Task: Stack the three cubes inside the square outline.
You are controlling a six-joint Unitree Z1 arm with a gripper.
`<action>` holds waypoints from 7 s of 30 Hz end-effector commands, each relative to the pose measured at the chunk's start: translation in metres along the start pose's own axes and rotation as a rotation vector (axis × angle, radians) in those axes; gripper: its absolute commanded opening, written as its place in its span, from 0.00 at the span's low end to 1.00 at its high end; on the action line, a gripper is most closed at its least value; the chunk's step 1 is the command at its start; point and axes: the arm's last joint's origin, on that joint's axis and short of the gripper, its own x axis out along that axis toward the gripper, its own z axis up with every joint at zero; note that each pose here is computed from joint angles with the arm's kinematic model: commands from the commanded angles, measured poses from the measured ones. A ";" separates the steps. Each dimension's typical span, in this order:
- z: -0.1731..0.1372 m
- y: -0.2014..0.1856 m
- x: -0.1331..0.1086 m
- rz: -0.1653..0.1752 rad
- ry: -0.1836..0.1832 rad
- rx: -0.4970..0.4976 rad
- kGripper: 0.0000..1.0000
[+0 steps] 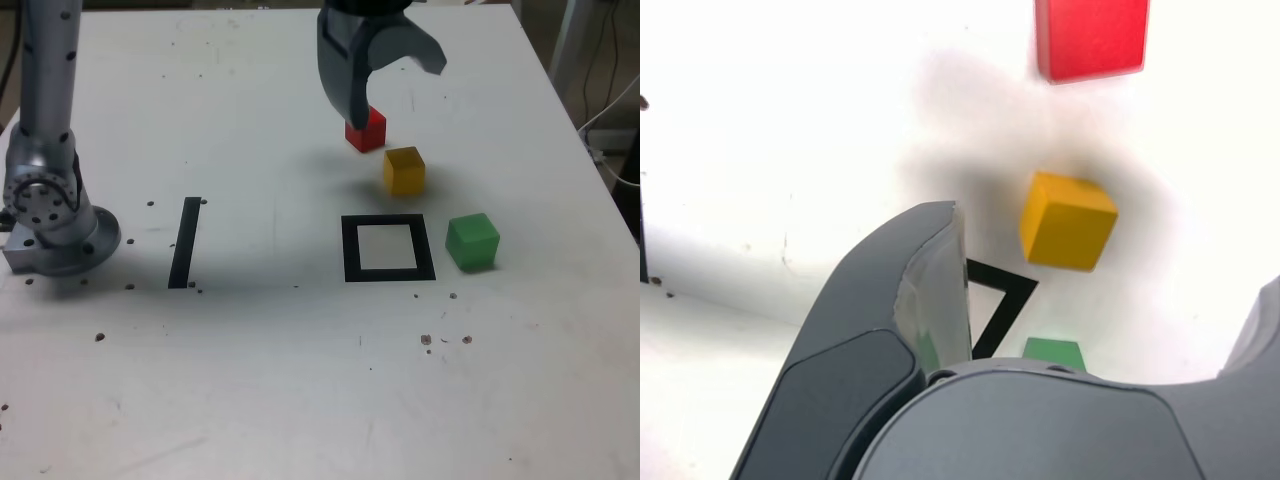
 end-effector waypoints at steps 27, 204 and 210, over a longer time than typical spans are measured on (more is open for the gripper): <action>0.041 0.057 0.079 0.074 0.131 -0.094 0.93; 0.017 -0.042 0.024 0.028 0.024 0.151 0.98; 0.034 -0.030 0.054 0.062 0.099 0.165 0.97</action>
